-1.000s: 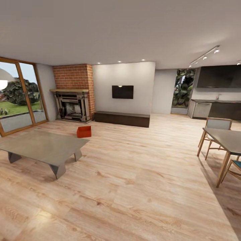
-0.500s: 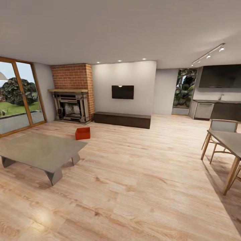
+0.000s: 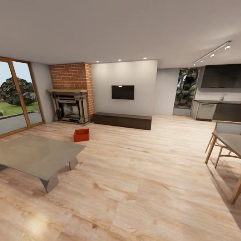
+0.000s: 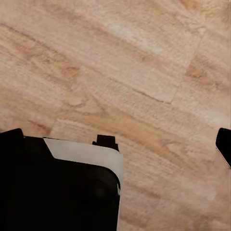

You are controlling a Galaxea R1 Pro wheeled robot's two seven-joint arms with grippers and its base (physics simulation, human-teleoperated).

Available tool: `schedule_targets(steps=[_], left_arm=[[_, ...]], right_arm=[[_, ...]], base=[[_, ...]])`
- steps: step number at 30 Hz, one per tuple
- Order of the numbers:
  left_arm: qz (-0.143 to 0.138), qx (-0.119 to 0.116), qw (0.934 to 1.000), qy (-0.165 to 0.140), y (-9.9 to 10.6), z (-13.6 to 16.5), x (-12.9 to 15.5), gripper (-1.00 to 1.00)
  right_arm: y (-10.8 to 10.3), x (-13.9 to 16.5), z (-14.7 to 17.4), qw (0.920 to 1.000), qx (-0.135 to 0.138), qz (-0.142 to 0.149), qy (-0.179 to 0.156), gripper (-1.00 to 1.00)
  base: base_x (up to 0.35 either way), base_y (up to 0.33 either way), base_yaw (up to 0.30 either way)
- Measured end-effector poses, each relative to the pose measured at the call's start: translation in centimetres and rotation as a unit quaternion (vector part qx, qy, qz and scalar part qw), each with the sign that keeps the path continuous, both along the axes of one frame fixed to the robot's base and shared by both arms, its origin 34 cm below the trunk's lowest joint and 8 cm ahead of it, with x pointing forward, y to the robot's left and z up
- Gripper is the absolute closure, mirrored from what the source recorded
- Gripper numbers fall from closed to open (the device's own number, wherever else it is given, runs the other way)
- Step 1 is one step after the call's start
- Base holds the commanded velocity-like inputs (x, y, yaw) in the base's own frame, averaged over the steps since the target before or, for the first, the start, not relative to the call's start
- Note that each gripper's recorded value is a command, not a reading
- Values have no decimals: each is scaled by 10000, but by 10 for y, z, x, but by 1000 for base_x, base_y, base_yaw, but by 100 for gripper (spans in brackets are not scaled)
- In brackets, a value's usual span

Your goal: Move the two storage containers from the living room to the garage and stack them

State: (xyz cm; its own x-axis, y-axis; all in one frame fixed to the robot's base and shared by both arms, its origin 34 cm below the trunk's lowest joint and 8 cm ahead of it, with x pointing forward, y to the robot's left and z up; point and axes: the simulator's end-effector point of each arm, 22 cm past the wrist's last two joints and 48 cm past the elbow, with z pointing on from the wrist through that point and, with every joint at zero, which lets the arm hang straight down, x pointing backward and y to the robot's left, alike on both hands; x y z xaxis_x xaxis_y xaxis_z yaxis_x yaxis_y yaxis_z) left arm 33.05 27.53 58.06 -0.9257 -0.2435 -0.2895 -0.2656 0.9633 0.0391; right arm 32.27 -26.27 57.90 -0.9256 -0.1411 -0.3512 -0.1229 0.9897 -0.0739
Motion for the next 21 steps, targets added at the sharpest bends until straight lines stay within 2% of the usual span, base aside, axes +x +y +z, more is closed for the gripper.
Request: schedule_targets(steps=[21], left_arm=[[1, -1, 10000, 1, 0, 0, 0, -100]], right_arm=[[0, 0, 0, 10000, 0, -2, 0, -100]], base=[[325, -10, 0]])
